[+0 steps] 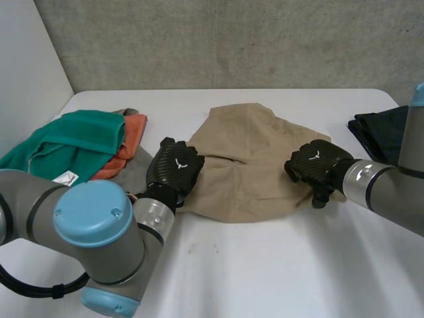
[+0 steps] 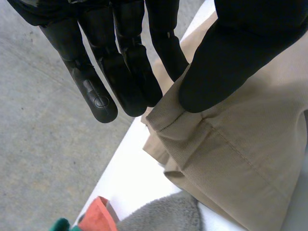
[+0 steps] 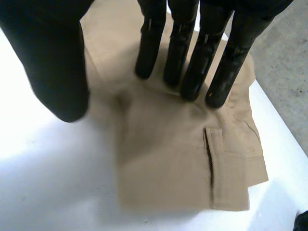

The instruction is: Fold the laundry.

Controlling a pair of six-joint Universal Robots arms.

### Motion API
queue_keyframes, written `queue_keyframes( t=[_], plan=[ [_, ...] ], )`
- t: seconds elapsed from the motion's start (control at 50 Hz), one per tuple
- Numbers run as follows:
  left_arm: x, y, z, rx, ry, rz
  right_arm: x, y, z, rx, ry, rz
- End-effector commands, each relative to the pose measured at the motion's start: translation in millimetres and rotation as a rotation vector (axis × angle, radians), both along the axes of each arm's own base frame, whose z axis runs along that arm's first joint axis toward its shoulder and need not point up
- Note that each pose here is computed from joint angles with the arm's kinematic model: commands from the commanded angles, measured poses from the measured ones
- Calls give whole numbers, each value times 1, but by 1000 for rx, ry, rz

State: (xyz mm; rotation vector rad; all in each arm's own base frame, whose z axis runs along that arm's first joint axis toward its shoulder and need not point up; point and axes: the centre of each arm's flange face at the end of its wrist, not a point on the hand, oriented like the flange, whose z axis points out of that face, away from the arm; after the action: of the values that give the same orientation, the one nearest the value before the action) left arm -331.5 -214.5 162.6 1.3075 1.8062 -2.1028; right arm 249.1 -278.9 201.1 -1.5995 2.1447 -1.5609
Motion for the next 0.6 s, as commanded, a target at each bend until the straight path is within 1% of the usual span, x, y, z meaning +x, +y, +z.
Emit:
queue_keyframes(
  t=[0.02,0.04,0.06,0.12,0.18,0.22,0.34,0.48,0.6],
  plan=[
    [-3,-10,-2,2,15,15,-12,-22,-19,23,-177,-161],
    [-4,-12,0,-6,20,15,-15,-23,-17,38,-205,-181],
    [-4,-14,2,-11,24,16,-21,-21,-11,58,-260,-220],
    [-4,-20,6,-24,32,27,-28,-15,-4,108,-350,-285],
    [-2,-27,9,-31,37,40,-37,-10,-6,153,-391,-350],
    [-2,-29,11,-38,42,44,-45,-4,-6,163,-403,-381],
    [-3,-30,13,-41,49,44,-58,2,-16,140,-410,-420],
    [-4,-34,17,-51,61,45,-61,15,-27,154,-402,-430],
    [-5,-38,13,-49,56,48,-62,27,-15,89,-416,-413]
  ],
)
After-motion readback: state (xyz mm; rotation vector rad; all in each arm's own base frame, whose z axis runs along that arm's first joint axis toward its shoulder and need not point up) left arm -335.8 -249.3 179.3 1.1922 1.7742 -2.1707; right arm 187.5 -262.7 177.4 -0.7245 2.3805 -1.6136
